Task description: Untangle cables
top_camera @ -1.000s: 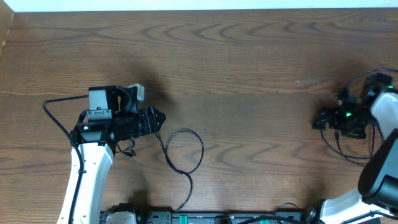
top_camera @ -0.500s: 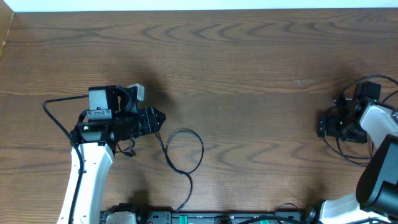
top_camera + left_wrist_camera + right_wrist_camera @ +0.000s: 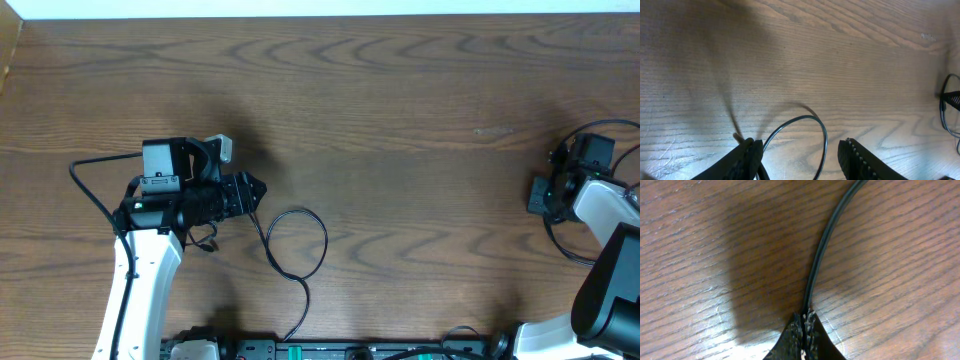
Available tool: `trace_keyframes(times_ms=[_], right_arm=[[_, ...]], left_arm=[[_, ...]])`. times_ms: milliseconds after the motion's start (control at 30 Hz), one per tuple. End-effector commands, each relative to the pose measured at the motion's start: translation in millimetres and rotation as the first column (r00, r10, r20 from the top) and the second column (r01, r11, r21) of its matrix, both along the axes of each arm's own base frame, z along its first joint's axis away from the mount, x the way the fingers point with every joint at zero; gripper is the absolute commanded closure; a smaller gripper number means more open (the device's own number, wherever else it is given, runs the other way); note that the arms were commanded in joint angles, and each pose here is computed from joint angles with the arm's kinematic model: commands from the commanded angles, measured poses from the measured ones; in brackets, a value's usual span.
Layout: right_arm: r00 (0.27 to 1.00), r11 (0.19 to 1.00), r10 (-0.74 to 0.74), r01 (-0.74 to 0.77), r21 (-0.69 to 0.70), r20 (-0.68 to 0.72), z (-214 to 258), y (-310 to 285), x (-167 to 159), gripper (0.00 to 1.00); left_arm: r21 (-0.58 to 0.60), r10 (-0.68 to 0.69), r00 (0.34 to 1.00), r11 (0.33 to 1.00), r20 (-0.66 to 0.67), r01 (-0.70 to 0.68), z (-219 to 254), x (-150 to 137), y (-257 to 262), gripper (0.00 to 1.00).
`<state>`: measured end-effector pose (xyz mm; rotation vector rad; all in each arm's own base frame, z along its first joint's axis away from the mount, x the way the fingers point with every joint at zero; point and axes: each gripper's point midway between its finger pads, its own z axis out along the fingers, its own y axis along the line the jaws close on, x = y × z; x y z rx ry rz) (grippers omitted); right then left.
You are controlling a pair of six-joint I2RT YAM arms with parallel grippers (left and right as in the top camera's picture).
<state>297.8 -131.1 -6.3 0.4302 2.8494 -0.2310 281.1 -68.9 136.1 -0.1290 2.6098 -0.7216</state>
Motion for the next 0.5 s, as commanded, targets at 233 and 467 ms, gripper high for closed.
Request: trace_keyframes(times_ms=[233,467], right_arm=[[0.99,0.995,-0.065,0.054,0.087,0.125,20,-21,48,0.99],[0.937,0.991,-0.126,0.132,0.005,0.327,98,-86,96,0.99]], left_arm=[[0.002,-0.019,1.0,1.0,0.003,0.019,-1,-1,-2,0.46],[0.002,-0.019,1.0,1.0,0.006,0.019,-1,-1,-2,0.46]])
